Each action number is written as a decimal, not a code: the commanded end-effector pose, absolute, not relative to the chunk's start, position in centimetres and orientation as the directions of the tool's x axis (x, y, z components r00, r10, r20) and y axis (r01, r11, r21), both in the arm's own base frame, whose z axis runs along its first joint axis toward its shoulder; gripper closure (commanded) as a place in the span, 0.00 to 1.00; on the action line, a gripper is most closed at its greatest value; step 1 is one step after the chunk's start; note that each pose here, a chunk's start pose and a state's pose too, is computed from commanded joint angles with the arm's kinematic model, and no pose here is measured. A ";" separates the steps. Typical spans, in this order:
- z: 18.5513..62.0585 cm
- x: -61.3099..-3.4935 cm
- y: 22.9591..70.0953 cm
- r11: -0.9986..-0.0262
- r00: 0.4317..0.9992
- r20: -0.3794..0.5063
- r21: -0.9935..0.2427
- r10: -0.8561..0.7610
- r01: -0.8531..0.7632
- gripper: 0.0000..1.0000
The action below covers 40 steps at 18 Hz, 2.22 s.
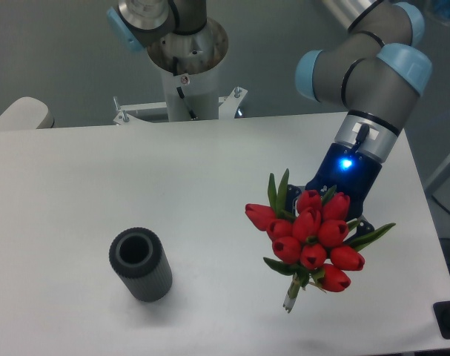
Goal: Place the flowers on the table
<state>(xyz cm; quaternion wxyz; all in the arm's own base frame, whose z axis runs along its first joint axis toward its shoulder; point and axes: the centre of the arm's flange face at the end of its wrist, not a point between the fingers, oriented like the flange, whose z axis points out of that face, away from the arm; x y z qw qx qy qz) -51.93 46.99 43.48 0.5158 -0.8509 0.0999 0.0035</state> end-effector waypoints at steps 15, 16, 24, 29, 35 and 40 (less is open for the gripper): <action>43.8 -51.6 46.5 -0.533 0.980 -0.154 -0.822 -0.126 -0.198 0.65; 44.0 -51.6 46.4 -0.551 0.979 -0.167 -0.809 -0.116 -0.204 0.65; 43.2 -50.0 46.0 -0.705 0.961 -0.262 -0.663 -0.094 -0.250 0.65; 41.6 -48.3 46.2 -0.795 0.929 -0.338 -0.516 -0.152 -0.318 0.65; 38.4 -46.2 46.2 -0.862 0.868 -0.399 -0.281 -0.294 -0.421 0.65; 36.2 -44.9 45.8 -0.873 0.818 -0.405 -0.091 -0.408 -0.480 0.65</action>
